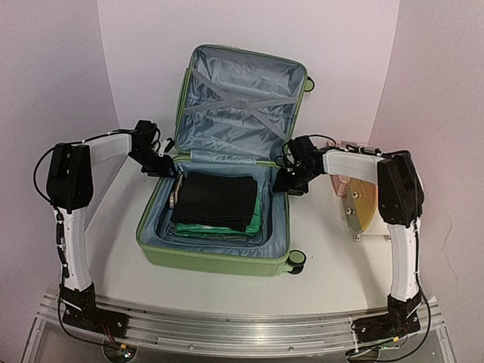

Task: Open, take out, and arrange the luggage

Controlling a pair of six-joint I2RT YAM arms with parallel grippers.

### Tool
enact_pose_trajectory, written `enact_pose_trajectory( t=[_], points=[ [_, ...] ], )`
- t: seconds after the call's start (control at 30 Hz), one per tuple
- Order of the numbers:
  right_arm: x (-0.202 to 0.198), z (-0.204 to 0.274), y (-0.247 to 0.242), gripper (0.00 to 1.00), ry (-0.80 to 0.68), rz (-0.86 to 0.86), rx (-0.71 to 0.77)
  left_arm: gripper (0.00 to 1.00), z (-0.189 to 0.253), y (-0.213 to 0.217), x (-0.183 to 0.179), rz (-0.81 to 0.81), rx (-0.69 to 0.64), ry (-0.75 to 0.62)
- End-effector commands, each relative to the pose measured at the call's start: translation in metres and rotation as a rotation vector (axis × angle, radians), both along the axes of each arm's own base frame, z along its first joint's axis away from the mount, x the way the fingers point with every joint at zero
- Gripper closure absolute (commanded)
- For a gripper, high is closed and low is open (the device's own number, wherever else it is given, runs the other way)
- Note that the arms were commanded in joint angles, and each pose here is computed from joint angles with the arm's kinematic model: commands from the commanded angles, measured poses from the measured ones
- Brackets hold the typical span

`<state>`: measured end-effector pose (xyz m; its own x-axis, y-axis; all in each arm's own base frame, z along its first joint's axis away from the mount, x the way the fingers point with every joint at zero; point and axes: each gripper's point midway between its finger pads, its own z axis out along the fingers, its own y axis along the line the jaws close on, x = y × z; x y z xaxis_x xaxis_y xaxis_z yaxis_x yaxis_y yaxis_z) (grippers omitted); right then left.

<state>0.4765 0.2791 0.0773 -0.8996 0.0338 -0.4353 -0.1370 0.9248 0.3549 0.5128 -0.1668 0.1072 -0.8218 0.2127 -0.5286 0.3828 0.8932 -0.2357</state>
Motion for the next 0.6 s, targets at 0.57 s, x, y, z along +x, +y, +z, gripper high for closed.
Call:
enact_pose_trajectory(
  t=[0.57],
  points=[
    [0.036, 0.039, 0.199, 0.72, -0.302, 0.181, 0.226, 1.00, -0.016, 0.190, -0.006, 0.362, 0.099, -0.038]
  ],
)
